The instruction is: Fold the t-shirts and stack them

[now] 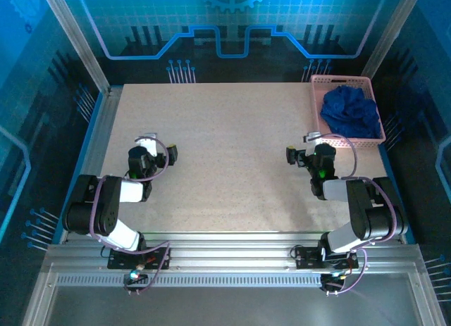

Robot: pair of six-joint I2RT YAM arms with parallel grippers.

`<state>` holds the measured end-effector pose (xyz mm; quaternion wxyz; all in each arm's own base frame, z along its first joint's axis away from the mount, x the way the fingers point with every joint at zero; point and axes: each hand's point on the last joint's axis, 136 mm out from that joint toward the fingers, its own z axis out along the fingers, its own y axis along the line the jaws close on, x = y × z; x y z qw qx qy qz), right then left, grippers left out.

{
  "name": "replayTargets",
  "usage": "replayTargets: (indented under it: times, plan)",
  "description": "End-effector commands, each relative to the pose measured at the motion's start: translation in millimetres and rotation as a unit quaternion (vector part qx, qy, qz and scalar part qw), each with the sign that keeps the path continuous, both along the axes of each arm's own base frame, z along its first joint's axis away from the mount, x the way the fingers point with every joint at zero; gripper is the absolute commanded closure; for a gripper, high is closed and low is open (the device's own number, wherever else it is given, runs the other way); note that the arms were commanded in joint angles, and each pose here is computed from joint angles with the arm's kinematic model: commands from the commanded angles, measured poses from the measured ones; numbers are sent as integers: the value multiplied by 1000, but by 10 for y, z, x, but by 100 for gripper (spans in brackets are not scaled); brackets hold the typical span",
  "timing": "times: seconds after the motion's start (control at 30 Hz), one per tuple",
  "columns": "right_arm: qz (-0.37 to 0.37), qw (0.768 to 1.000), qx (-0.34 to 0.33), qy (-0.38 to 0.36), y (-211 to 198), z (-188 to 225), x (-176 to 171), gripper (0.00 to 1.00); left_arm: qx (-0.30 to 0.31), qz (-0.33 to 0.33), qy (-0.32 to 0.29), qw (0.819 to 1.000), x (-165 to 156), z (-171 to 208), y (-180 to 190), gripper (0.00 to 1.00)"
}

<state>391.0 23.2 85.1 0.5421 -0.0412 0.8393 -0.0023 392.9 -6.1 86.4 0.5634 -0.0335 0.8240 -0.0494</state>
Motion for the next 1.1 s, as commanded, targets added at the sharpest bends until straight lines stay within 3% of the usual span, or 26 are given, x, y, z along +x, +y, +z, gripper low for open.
replayTargets:
  times: [0.0, 0.23, 0.5, 0.63, 0.87, 1.07]
  plan:
    - [3, 1000, -2, -14, -9, 99, 60, 0, 10, 0, -10, 1000, 56, 75, 8, 1]
    - [-2, 1000, -2, -4, -23, 191, 84, 0, 11, 2, 10, 1000, 92, 233, 18, 1]
    - [23, 1000, 15, 14, 186, 821, -285, 0, -15, 2, 5, 1000, -98, 1161, -171, 1]
    - [35, 998, 46, 19, 342, 1124, -545, 0, -74, 13, 19, 997, -293, 1575, -324, 1]
    - [-36, 974, 120, 189, 173, 1530, -802, 0, -205, -10, 107, 973, -519, 2063, -656, 1]
    - [-73, 956, 153, 241, -164, 1805, -462, 0, -208, -70, 189, 957, -466, 2193, -1079, 1]
